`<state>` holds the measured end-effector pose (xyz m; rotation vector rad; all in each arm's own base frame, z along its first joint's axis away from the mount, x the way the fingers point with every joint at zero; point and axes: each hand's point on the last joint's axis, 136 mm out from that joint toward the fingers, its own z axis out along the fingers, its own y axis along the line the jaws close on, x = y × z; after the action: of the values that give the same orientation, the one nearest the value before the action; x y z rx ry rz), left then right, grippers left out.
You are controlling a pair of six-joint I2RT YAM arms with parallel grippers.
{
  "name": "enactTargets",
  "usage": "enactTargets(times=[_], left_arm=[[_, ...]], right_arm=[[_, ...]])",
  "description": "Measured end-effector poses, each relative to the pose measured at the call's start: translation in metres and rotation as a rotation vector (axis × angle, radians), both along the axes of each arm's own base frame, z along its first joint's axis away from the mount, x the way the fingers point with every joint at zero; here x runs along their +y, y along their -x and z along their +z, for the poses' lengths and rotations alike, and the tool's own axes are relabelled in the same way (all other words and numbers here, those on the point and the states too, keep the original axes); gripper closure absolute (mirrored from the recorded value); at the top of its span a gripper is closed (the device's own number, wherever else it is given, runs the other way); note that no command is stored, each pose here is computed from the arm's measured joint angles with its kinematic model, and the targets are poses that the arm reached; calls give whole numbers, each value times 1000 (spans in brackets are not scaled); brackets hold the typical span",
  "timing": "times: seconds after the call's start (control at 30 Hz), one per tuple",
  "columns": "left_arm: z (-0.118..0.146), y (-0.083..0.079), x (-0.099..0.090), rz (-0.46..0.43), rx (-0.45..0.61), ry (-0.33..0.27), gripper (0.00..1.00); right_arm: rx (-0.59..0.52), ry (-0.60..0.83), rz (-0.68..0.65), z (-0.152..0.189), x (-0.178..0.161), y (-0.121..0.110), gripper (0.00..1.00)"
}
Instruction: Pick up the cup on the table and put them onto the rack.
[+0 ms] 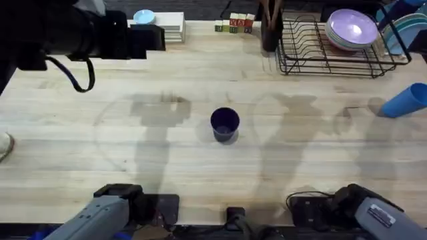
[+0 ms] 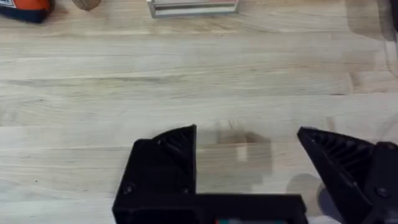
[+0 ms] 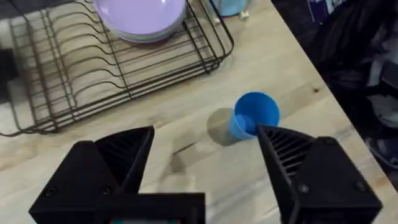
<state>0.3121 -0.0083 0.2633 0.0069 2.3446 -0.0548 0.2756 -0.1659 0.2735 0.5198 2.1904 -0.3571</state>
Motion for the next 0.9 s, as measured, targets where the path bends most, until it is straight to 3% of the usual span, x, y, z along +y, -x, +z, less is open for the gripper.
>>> enactTargets(times=[0.43,0.9], left_arm=[[0,0,0,0,0,0,7],[0,0,0,0,0,0,7]], right_arm=[[144,-60,-29,-56,-24,-26,9],[222,-114,-100,-98,-58,-29,10]])
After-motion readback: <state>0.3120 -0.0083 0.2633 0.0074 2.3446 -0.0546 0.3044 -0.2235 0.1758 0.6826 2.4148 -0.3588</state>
